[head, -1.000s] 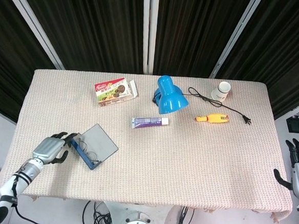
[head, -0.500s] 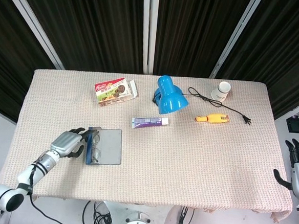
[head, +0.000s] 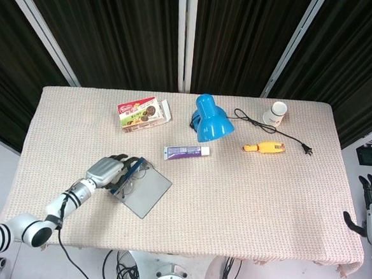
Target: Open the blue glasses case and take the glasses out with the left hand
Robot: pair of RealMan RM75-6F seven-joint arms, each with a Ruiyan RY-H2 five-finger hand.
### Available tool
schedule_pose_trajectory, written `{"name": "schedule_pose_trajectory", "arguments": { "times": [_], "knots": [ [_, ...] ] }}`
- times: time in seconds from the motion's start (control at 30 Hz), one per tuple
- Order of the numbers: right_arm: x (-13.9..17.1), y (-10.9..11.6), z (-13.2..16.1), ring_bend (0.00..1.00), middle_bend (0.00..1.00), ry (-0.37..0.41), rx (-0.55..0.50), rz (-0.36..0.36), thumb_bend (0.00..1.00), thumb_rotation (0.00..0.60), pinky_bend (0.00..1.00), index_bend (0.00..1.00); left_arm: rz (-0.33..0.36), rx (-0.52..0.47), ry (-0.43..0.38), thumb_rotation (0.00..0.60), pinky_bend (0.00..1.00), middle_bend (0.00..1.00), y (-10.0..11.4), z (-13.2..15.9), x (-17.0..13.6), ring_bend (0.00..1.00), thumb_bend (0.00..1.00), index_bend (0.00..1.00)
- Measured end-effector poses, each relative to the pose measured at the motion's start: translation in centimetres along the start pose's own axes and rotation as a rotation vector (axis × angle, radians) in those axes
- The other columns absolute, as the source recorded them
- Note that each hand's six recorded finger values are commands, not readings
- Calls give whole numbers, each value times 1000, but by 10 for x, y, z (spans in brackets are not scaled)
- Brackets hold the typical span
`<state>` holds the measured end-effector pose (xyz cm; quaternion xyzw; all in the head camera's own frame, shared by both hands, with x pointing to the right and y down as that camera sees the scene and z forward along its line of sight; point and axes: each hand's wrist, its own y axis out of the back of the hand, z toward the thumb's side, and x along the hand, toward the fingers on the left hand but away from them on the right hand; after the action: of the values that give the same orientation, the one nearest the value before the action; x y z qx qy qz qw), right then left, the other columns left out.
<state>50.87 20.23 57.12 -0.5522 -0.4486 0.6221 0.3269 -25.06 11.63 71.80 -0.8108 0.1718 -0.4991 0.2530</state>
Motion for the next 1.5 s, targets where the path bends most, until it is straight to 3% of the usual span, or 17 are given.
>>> {"name": "schedule_pose_trajectory", "arguments": {
  "times": [0.47,1.03,1.3,1.5],
  "knots": [
    [0,-3,-4,0,0,-7,-2,11,247,600,0,0,-10,1,-83,600,183,278,2,31,14,51,668,63],
    [0,-3,-4,0,0,-5,-2,12,248,600,0,0,-9,-3,-110,600,181,281,1,40,9,51,659,64],
    [-1,0,-4,0,0,-7,-5,6,247,600,0,0,53,-21,-88,600,187,292,8,37,4,65,349,64],
    [0,0,-3,0,0,-2,-10,6,246,600,0,0,125,-17,-42,600,189,331,11,34,-1,100,221,86]
  ]
}}
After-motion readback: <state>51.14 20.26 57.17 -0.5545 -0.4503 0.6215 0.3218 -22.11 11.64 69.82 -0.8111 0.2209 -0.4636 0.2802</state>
